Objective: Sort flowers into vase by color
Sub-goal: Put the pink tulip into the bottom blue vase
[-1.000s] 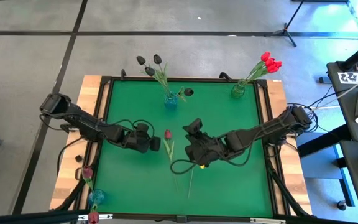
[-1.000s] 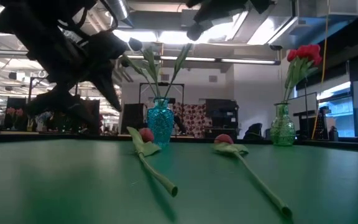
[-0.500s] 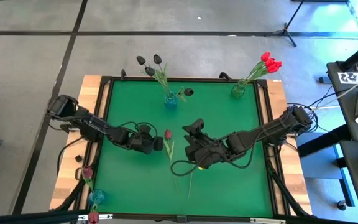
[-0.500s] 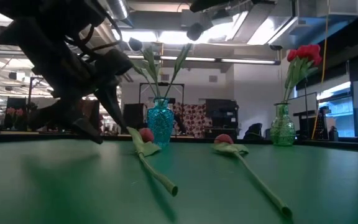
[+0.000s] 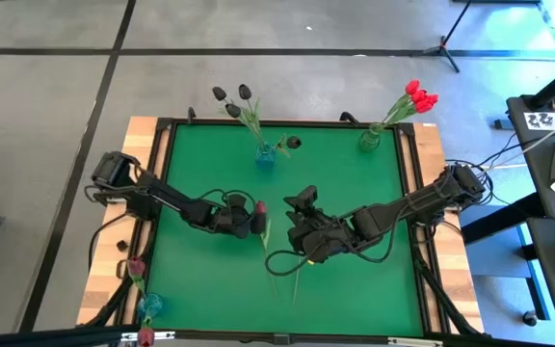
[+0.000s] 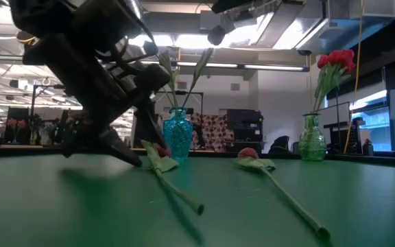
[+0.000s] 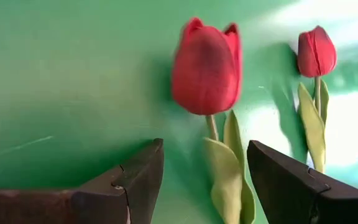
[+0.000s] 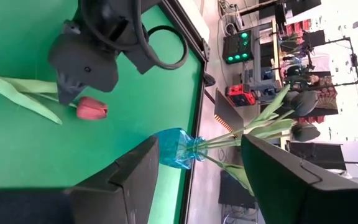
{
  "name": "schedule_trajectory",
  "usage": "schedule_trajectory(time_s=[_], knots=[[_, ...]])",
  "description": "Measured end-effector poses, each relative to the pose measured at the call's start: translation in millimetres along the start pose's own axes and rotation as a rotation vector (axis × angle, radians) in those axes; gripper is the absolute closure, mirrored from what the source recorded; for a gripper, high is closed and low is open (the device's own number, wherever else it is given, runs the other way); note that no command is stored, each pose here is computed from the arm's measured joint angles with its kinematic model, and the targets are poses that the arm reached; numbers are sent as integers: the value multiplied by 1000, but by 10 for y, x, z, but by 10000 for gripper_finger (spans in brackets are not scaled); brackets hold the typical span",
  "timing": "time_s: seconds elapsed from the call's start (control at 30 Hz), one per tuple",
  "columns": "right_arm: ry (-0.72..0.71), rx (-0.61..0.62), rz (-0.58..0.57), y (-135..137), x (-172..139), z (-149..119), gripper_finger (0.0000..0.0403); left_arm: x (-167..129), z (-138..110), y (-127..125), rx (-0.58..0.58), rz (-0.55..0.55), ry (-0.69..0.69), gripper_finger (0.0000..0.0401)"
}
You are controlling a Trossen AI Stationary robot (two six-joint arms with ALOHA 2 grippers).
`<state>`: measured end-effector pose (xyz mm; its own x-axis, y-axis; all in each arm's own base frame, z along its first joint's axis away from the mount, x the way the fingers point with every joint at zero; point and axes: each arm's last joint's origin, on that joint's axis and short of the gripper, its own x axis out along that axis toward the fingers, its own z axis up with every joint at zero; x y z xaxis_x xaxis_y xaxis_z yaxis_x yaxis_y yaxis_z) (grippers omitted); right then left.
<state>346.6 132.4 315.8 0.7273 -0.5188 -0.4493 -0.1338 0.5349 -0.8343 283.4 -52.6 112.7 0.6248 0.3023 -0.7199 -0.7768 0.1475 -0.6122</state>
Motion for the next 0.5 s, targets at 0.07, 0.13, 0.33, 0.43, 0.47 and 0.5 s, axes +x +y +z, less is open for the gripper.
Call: schedule_trajectory(time_s=[0.07,0.13,0.33,0.43,0.47,0.5], knots=[[1,1,1,1,0,-2,175,36,-18,-42,27,4,-4,174],[4,14,3,3,0,-5,175,68,-26,-92,52,2,-14,174],[4,23,3,3,0,-5,175,180,-12,-193,47,1,-23,174],[3,24,2,3,0,-5,175,214,22,-224,31,0,-26,181],[3,23,2,3,0,-5,175,222,38,-226,24,1,-28,186],[3,23,2,3,-1,-4,175,231,58,-227,14,3,-32,191]])
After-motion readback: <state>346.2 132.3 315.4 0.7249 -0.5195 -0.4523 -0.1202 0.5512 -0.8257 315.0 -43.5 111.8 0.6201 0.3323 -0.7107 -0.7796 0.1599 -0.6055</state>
